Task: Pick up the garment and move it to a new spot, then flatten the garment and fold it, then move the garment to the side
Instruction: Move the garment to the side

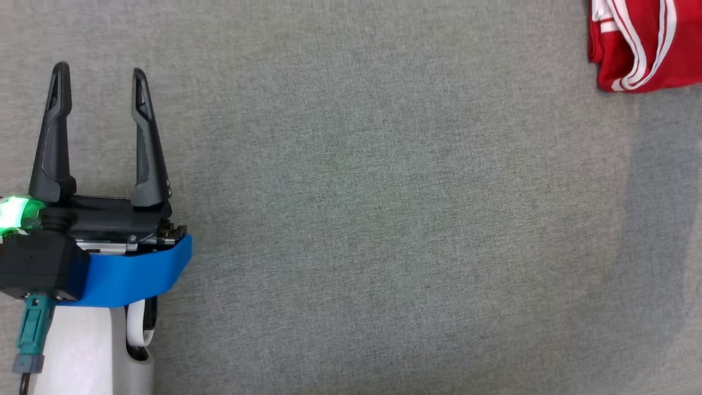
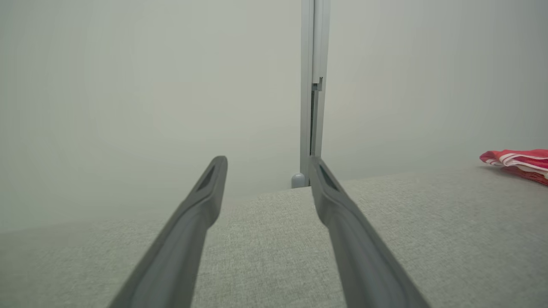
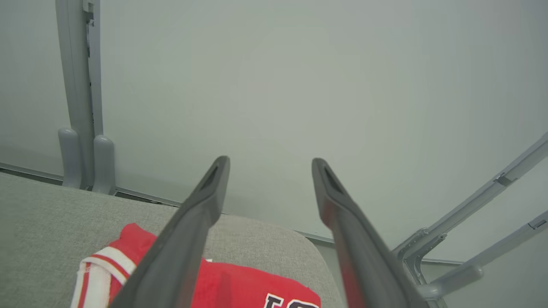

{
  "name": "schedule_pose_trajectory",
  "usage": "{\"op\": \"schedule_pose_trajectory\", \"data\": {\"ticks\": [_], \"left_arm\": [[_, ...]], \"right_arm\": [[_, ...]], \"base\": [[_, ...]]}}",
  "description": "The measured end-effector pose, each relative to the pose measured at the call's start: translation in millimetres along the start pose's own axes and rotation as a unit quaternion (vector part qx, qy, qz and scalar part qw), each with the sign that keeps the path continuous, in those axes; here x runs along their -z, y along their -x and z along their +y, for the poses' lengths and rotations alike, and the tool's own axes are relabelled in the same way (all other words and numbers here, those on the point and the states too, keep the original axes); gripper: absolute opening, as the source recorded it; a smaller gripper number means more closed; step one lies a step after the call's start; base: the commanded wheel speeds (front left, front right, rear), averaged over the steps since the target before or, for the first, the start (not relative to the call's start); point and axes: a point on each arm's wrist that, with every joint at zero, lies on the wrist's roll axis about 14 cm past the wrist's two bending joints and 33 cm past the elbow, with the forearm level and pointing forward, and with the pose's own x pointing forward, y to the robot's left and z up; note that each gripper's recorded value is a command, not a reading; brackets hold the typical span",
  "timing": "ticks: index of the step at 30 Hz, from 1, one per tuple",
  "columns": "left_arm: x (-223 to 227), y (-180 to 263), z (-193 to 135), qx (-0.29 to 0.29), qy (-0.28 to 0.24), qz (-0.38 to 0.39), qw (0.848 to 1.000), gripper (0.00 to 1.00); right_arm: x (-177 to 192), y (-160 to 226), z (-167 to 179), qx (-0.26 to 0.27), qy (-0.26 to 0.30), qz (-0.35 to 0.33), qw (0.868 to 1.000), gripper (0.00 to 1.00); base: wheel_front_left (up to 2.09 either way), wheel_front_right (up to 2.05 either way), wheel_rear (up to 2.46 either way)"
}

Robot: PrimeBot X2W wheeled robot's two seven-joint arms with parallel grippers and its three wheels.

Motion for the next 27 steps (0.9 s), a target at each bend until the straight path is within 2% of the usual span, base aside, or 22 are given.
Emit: {"op": "schedule_pose_trajectory", "data": {"ticks": [6,17,27], "left_arm": [[-24.5,17.7,11.9,-0.028,-0.002,-0.004,1.0,1.0],[-57.6,71.4,31.8,-0.079,-0.005,0.005,0.997,1.0],[-66.8,115.6,35.3,-0.104,0.0,0.021,0.994,1.0]], "right_arm": [[-39.6,22.3,36.0,-0.02,-0.062,-0.07,0.995,1.0],[-77.6,90.5,133.1,-0.112,-0.13,-0.117,0.978,1.0],[-70.9,161.6,158.1,-0.137,-0.186,-0.105,0.967,1.0]], "base": [[0.0,0.0,0.0],[0.0,0.0,0.0],[0.0,0.0,0.0]]}}
